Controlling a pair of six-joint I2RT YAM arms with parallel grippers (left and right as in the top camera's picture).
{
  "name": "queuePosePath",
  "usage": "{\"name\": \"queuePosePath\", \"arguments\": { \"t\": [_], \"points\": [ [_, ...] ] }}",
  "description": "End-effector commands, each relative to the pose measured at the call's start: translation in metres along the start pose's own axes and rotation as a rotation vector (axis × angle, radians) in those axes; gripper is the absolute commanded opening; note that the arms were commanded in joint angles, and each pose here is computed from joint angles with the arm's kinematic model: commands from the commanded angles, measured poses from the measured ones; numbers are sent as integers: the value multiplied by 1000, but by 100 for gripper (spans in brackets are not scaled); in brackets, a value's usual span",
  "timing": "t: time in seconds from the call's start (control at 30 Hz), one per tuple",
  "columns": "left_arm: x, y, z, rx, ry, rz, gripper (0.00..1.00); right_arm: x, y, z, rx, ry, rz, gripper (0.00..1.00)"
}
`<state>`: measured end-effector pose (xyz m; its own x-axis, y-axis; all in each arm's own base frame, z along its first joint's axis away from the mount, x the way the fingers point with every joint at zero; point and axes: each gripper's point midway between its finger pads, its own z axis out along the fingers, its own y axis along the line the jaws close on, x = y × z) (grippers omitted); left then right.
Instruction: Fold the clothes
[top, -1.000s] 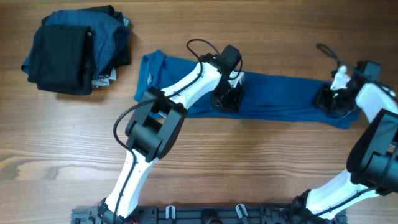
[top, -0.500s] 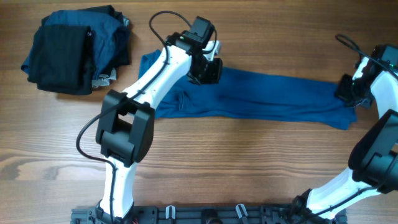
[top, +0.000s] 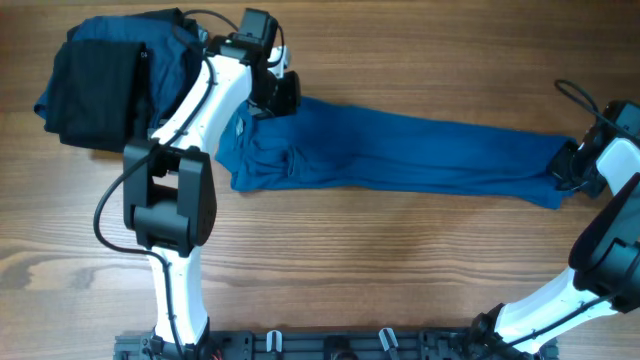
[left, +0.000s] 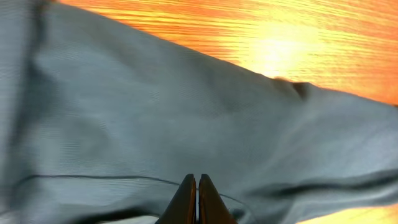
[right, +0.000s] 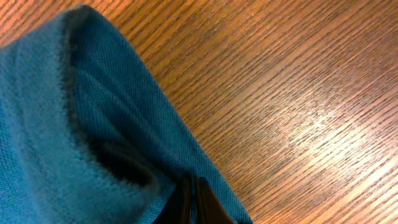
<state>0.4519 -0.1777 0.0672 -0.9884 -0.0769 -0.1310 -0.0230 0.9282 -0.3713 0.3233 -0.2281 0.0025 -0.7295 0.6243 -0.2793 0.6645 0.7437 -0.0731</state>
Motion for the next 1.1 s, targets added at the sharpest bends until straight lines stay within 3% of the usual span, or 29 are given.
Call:
{"name": "queuePosePath", "arguments": {
  "t": [0.0,0.1,0.2,0.33,0.5,0.87,0.97,1.07],
  "points": [
    [-3,12,-13,-33,-19,4,4,11,-18,14,10,42,66,4],
    [-6,17,-19,-60,-36,31,4,-8,3,-9,-209,30,22,5],
    [-11,20,-35,-97,-84,38,4,-33,24,-67,-382,-42,-20,4],
    [-7,21,-36,-102,-68,30,4,-18,44,-106,-525,-17,-39,4],
    [-10,19,-36,-97,-82,34,4,7,62,-80,-586,56,-89,4],
    [-10,35,-38,-184,-88,27,4,60,26,38,-306,248,14,4],
    [-10,35,-39,-188,-90,27,4,55,43,36,-413,232,-1,4],
    [-10,36,-38,-189,-88,26,4,16,66,-14,-587,130,-76,11]
  ]
}}
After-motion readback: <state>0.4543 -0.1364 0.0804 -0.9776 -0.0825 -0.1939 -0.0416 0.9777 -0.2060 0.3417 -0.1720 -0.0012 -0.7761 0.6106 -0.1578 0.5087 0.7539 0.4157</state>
